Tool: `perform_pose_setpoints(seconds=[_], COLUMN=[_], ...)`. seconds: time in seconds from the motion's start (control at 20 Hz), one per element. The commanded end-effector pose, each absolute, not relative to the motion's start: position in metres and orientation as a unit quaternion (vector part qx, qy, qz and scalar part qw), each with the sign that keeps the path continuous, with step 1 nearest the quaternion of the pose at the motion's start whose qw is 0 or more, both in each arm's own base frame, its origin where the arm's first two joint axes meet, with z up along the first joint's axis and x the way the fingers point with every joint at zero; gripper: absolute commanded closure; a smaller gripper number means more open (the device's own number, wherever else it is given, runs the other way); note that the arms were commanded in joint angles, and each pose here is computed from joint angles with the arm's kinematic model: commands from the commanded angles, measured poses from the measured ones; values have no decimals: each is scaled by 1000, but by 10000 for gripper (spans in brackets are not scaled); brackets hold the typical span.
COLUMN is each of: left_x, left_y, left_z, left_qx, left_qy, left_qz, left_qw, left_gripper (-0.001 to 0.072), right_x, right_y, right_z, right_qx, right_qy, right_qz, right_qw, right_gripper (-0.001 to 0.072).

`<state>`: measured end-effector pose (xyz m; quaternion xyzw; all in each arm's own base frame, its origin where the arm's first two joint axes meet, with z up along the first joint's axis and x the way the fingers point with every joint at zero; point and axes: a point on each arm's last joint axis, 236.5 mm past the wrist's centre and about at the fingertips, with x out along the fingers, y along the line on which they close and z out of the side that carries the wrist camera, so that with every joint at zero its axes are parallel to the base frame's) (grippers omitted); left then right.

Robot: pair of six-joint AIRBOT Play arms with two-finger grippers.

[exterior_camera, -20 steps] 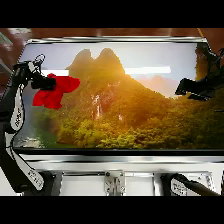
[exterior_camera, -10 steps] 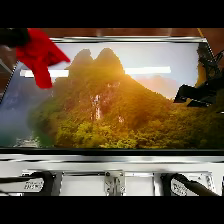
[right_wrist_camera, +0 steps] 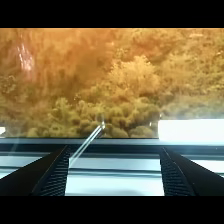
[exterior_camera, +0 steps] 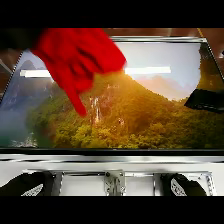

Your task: Fold the shirts.

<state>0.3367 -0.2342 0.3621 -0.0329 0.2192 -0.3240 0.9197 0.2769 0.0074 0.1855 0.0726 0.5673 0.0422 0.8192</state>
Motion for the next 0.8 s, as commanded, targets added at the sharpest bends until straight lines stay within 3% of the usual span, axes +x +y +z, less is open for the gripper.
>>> perform_pose_setpoints(seconds=[0.0, 0.2, 0.35, 0.4, 0.45, 0.5, 0.75], left_x=[302, 263, 252, 252, 258, 268, 314], left_y=[-308, -365, -384, -387, -387, -378, -241], left_z=[217, 70, 17, 10, 8, 12, 44], left_qx=[-20, -64, -75, -88, -101, -107, -101], left_qy=[366, 477, 532, 546, 552, 557, 637], left_qz=[-373, -370, -359, -353, -346, -336, -270], left_qw=[853, 795, 763, 755, 752, 752, 715], left_gripper=[669, 669, 668, 635, 342, -13, -11], right_x=[260, 254, 260, 265, 273, 280, 308], right_y=[20, 39, 52, 52, 51, 50, 27], right_z=[199, 158, 106, 89, 76, 69, 67], right_qx=[82, 112, 144, 152, 161, 165, 126], right_qy=[553, 596, 613, 612, 605, 597, 557], right_qz=[61, 96, 110, 106, 99, 95, 68], right_qw=[827, 789, 769, 769, 773, 780, 818], right_gripper=[36, 36, 36, 36, 35, 35, 35])
